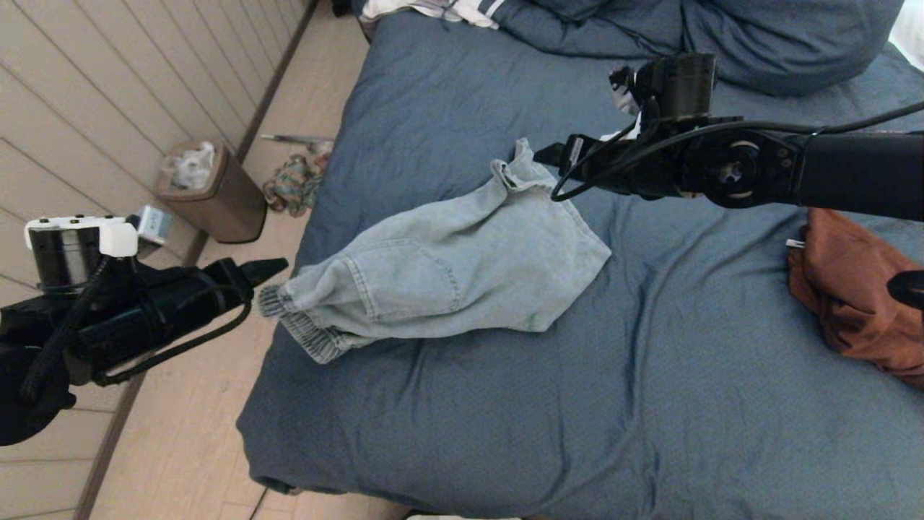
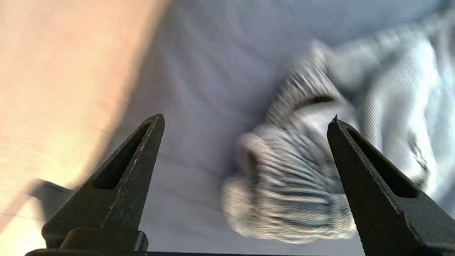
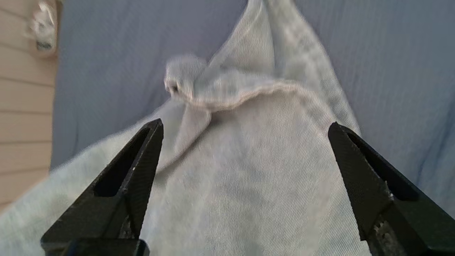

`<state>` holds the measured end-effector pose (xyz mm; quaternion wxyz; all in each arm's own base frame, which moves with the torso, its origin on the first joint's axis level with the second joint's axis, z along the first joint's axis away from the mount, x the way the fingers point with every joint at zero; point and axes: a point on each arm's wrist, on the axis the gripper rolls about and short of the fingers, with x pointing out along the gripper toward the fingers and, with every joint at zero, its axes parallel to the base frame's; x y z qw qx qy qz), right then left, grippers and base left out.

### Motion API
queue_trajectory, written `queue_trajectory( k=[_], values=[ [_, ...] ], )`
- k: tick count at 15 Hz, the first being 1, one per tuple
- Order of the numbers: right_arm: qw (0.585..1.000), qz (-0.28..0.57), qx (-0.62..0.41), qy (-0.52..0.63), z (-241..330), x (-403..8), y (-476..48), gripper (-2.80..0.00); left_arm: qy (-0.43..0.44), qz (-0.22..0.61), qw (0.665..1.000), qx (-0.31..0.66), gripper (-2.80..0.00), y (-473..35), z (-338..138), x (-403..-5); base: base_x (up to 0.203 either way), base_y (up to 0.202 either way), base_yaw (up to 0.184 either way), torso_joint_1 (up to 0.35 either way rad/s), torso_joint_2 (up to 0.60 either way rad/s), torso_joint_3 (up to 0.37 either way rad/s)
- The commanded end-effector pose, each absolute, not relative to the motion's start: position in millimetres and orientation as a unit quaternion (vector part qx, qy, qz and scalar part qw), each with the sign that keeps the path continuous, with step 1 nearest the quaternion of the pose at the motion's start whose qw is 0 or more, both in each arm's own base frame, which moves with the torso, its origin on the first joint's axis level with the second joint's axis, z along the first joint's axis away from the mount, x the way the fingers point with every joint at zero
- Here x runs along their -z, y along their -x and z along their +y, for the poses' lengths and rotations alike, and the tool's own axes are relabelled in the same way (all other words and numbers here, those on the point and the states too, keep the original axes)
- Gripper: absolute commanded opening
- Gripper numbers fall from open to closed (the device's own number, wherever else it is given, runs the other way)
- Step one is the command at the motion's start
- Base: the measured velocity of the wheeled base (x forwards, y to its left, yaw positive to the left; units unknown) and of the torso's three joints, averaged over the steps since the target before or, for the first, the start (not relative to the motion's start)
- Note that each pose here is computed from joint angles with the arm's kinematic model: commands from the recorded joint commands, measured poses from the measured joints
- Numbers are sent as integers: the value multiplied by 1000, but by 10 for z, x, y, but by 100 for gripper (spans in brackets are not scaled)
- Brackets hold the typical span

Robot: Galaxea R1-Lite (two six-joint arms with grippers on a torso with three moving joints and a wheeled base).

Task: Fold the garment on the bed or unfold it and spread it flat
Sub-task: Fold the blue shorts

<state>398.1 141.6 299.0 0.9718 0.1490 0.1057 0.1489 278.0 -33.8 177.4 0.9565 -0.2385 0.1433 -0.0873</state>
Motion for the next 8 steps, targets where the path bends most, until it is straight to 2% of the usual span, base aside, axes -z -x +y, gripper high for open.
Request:
queue_trajectory(
  k=[1, 6, 7, 8],
  values=[
    [971, 116, -146, -149, 1409, -2942, -3964, 0, 235, 122, 961, 77, 0, -2747, -249, -1844, 0, 0, 0, 0, 0, 0],
    [971, 113, -146, -151, 1377, -2989, -3895, 0, 238, 111, 963, 62, 0, -2683, -170, -1874, 0, 0, 0, 0, 0, 0],
    [971, 119, -144, -151, 1385, -2954, -3900, -280, 242, 109, 963, 41, 0, -2652, -68, -1857, 0, 0, 0, 0, 0, 0],
    [971, 121, -143, -149, 1381, -2937, -3907, -280, 245, 110, 963, 25, -280, -2606, 14, -1831, 0, 0, 0, 0, 0, 0]
  ],
)
